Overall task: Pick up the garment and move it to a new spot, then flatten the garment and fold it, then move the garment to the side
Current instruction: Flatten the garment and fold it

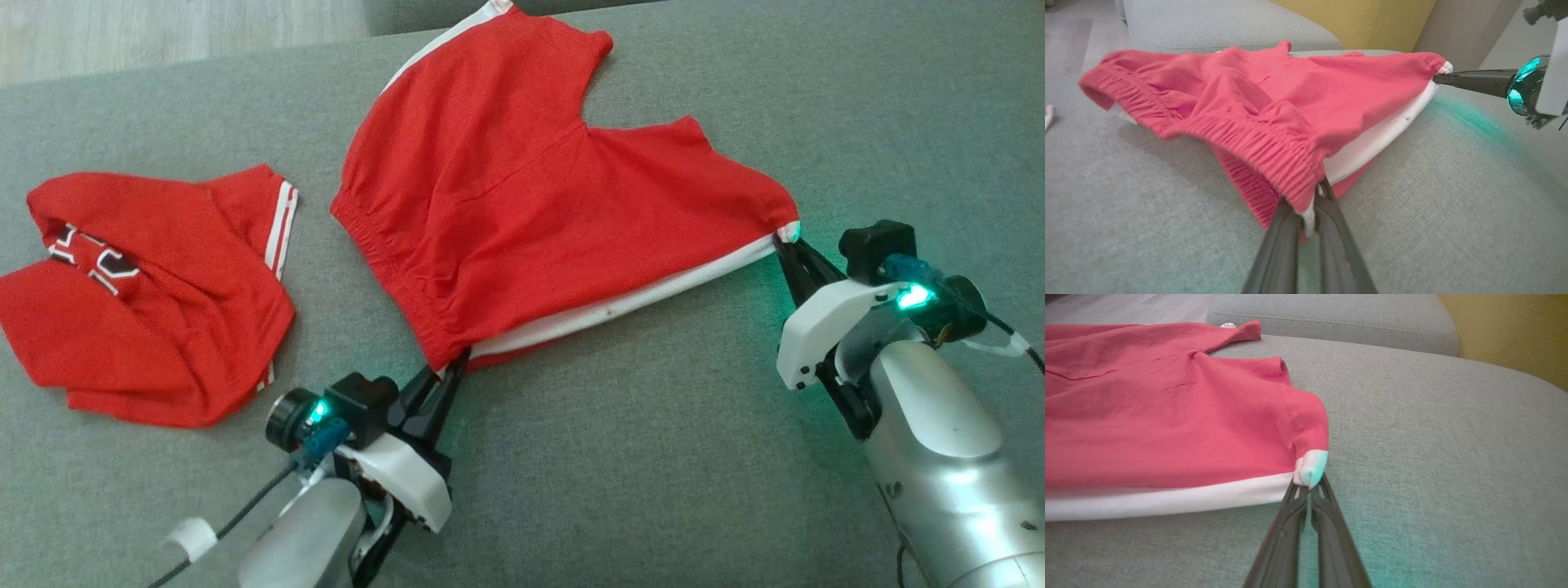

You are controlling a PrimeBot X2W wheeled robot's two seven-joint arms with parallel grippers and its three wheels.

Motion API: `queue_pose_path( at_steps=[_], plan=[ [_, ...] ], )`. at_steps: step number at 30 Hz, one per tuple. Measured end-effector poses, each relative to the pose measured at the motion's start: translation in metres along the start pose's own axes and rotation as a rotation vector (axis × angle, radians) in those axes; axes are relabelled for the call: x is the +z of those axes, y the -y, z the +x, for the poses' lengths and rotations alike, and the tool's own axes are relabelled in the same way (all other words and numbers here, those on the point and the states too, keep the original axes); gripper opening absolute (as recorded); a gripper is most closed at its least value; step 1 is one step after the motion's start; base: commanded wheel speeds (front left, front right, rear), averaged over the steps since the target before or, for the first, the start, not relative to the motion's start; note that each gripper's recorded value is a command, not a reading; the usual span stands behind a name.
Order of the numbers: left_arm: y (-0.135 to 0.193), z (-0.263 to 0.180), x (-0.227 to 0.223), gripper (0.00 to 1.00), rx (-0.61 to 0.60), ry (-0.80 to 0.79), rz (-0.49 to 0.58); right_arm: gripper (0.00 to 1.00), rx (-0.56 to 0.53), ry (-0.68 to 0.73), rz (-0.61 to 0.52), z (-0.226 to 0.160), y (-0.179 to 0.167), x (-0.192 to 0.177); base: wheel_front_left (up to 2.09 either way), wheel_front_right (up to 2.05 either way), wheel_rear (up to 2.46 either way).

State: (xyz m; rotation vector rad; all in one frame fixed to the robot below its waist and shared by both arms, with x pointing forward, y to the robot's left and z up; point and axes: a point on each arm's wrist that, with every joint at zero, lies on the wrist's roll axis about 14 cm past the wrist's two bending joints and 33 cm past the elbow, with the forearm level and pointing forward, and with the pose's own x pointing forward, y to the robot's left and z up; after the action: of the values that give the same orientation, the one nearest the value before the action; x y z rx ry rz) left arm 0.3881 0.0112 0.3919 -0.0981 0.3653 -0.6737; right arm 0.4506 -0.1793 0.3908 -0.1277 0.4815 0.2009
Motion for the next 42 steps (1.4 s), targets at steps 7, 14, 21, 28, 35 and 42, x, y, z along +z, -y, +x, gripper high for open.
queue_pose_path(
  at_steps=[7,14,21,28,35,42],
  plan=[
    [-0.007,-0.003,0.013,0.0,0.013,0.037,0.033,0.0,0.002,0.037,-0.003,-0.004,0.002,0.013,0.0,0.0,0.0],
    [-0.009,-0.01,0.03,0.0,0.025,0.083,0.07,0.0,-0.003,0.092,-0.007,-0.014,0.003,0.028,0.0,0.0,0.0],
    [0.003,-0.023,0.037,0.0,0.022,0.114,0.094,0.0,-0.017,0.104,0.002,-0.042,0.009,0.018,0.0,0.0,0.0],
    [0.029,-0.037,0.044,0.0,-0.029,0.123,0.132,0.0,-0.056,0.125,-0.006,-0.074,0.027,0.019,0.0,0.0,0.0],
    [0.062,-0.047,0.041,0.0,-0.101,0.09,0.108,0.0,-0.109,0.097,0.016,-0.104,0.045,0.003,0.0,0.0,0.0],
    [0.049,-0.045,0.05,0.0,-0.071,0.086,0.09,0.0,-0.09,0.127,-0.008,-0.096,0.037,0.027,0.0,0.0,0.0]
  ],
)
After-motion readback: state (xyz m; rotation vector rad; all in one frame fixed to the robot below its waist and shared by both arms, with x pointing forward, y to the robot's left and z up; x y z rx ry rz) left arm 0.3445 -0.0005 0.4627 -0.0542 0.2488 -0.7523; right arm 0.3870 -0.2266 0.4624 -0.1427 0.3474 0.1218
